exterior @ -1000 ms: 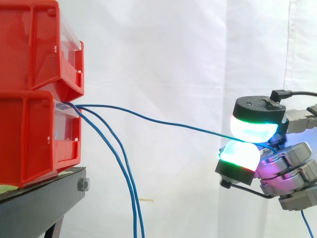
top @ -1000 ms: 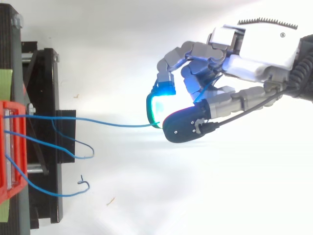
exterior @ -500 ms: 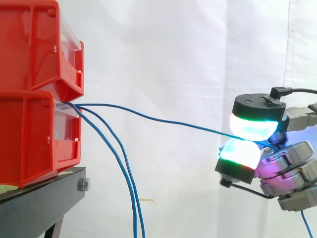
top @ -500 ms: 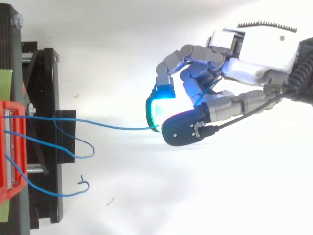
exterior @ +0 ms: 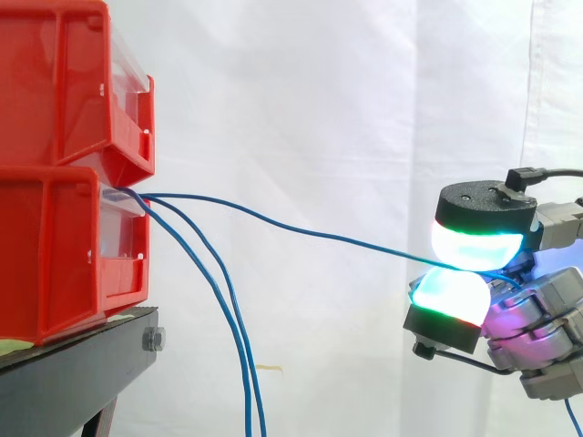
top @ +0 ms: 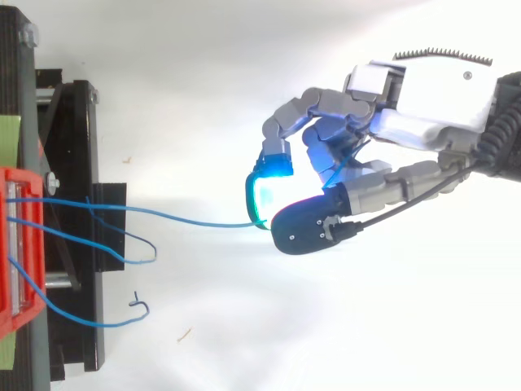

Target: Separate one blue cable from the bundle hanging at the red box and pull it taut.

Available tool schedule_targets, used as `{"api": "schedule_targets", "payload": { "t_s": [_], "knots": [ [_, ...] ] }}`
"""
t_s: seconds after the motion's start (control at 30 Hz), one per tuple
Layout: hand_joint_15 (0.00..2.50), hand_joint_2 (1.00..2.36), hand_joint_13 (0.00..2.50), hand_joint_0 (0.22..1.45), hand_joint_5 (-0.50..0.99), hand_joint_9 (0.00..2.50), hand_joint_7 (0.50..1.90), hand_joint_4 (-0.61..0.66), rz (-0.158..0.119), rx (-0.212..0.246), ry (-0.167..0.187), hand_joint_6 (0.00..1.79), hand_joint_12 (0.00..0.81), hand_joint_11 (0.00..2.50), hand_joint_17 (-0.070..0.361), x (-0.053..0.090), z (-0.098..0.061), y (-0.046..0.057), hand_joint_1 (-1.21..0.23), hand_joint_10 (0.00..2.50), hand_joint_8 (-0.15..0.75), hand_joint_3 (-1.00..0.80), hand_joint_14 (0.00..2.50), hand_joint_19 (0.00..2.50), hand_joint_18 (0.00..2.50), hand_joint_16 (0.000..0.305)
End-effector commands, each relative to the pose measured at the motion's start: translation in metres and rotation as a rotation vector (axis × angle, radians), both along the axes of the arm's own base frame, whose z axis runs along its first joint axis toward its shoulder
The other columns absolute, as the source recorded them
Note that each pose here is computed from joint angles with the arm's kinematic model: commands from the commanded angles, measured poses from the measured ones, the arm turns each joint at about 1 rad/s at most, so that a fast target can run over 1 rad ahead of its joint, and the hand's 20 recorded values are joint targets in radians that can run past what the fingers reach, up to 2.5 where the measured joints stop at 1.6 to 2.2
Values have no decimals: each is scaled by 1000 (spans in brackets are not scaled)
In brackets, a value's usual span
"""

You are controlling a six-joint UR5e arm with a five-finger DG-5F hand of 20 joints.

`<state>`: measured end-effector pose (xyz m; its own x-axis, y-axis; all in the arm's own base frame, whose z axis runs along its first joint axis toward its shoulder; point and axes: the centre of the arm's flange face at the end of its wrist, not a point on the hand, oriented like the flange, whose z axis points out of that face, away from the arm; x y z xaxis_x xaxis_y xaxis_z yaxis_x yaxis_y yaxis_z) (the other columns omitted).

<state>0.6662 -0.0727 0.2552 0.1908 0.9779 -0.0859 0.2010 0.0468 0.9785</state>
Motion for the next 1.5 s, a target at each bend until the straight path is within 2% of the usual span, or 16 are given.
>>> {"api": "schedule_targets", "payload": {
  "t_s": [0.0,0.37,0.47,0.67,1.47],
  "knots": [
    [1294,1003,704,812,-223,609,1038,16,-1,-1,-1,980,343,1078,76,0,1,0,-819,2500,301,218,2500,1744,1147,34],
    [1295,1003,687,819,-223,587,1044,11,1,-3,1,979,339,1094,76,0,0,1,-818,2500,301,213,2500,1720,1128,34],
    [1336,1003,673,820,-222,508,1039,9,-1,-1,0,979,341,1094,76,0,0,0,-817,2500,300,214,2500,1718,1122,34],
    [1346,1002,629,825,-221,435,1029,11,-1,-3,1,979,336,1255,76,0,0,0,-820,2500,301,201,2500,1703,1081,34],
    [1391,1006,590,830,-221,389,1058,4,-1,-1,0,979,342,1227,76,0,0,0,-813,2500,305,208,2500,1599,1035,34]
  ]
}}
